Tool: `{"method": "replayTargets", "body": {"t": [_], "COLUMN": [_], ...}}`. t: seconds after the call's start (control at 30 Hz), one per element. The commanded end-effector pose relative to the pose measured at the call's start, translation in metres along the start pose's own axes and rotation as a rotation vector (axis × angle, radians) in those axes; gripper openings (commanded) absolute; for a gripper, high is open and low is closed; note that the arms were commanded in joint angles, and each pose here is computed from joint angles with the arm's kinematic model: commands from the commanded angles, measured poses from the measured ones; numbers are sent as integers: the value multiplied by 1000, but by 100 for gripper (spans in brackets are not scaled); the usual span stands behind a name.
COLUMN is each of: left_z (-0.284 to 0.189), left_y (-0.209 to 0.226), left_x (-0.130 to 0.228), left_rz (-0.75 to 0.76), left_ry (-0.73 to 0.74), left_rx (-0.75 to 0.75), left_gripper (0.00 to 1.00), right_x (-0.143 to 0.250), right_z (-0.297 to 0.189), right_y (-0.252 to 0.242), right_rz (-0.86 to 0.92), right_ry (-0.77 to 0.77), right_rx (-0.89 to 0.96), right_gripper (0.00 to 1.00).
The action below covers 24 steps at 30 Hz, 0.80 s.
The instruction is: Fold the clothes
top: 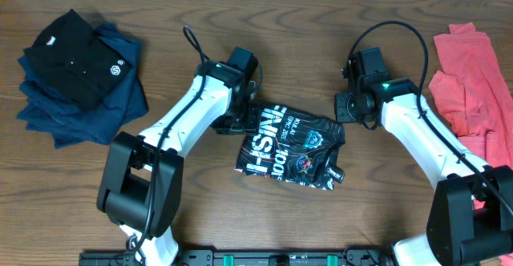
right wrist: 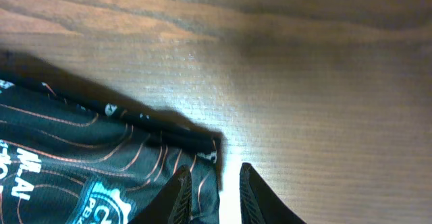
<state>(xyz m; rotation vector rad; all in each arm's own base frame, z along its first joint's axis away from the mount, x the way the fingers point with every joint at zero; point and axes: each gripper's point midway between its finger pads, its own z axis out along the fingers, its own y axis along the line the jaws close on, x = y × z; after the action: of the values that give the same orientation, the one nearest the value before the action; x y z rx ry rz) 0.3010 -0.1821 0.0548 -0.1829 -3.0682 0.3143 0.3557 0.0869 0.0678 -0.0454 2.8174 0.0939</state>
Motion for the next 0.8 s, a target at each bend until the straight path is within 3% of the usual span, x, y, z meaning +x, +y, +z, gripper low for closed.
{"method": "replayTargets", "body": {"t": [0.0, 0.43, 0.67, 0.77], "left_z": [11, 10, 10, 10], "left_y": [-10, -24, -24, -33], "left_x": [11, -15, -14, 2], "left_rz": [11, 109, 105, 97], "left_ry": [37, -82, -75, -6], "left_rx": [29, 70, 76, 134], "left_gripper": [56, 58, 59, 59], "right_x": [-6, 6, 11, -2], "right_z": [4, 5, 4, 5], "right_y": [0, 4, 9, 11], "right_rz": [-51, -62, -65, -99], "right_ry": [-13, 32, 54, 1], "right_rx": [8, -16, -42, -52], "right_gripper": [22, 22, 21, 17]}}
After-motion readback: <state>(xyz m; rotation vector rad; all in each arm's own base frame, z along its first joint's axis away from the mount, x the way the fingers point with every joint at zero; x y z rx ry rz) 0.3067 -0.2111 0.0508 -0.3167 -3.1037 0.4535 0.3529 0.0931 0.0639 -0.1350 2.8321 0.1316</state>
